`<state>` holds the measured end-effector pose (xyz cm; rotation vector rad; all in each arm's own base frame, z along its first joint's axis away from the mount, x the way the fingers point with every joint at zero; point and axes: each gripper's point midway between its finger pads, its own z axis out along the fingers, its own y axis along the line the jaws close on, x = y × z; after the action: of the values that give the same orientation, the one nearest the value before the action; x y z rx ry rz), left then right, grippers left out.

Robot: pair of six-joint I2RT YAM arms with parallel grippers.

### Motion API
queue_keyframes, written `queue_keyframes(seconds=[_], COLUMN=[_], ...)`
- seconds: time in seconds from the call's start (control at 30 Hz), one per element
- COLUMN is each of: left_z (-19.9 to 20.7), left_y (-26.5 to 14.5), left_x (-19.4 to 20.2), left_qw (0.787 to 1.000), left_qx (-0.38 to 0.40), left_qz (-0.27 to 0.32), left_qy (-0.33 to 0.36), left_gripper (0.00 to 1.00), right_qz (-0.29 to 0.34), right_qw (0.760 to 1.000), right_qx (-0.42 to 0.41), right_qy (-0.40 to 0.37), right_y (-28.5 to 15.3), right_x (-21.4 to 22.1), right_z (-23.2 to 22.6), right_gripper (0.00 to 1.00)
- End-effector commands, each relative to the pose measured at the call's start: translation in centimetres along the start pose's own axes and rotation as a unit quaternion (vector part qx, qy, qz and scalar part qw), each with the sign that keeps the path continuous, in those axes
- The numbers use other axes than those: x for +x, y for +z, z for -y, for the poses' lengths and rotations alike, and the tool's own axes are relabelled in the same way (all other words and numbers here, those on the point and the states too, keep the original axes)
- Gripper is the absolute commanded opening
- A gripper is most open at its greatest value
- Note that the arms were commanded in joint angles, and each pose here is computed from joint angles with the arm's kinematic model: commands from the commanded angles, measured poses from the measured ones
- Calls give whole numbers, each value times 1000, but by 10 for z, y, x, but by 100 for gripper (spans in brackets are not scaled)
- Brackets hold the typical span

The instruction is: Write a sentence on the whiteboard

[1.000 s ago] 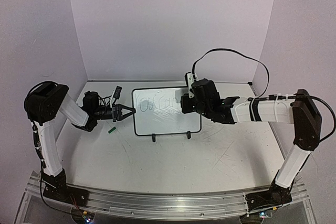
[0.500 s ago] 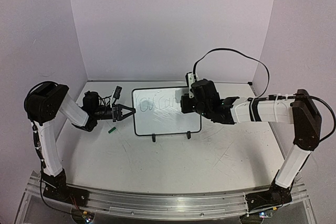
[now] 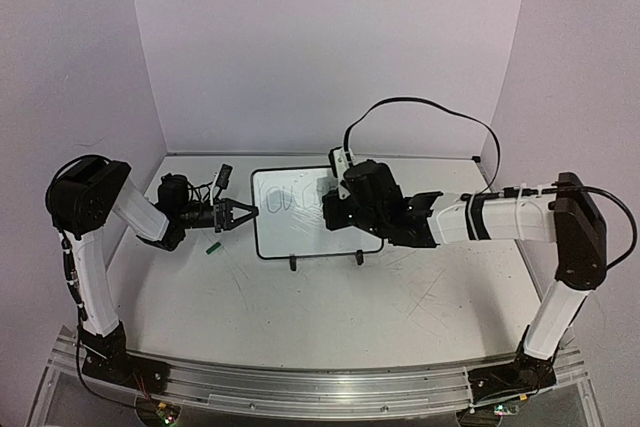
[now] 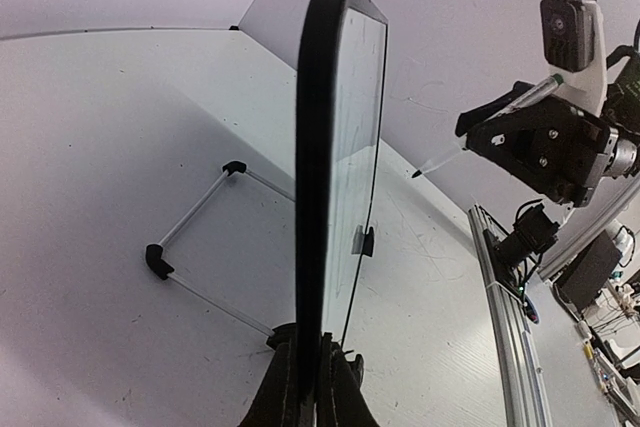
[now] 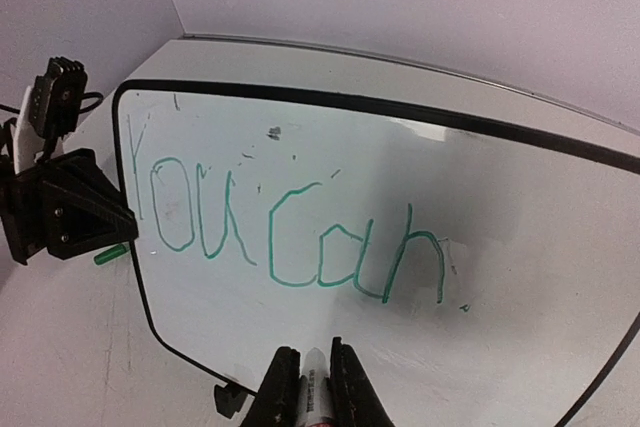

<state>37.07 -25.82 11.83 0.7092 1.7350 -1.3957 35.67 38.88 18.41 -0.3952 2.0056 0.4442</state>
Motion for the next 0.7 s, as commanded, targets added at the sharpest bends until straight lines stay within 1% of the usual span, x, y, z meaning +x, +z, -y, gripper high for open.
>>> queue_keyframes(seconds=[0.0,0.17,0.37,0.67], left_z=[-2,-2,-3,-6], left_y=[-3,-4,-3,-2], left_x=[-17,-17,-17,-16], left_qw=[1000,1000,1000,1000], left_qx=[-18,-18,-16,-16], left_qz=[14,15,14,12], left_qy=[18,17,16,13], left_gripper=[0,0,0,0], right_qz=[66,54,43,36], right_qw=[997,996,997,997], right_qx=[21,67,62,63], right_qy=[19,7,3,5], right_y=[-30,-24,-7,-2], right_x=[-53,-44,-40,-33], right_z=[24,58,55,57], right_gripper=[0,0,0,0])
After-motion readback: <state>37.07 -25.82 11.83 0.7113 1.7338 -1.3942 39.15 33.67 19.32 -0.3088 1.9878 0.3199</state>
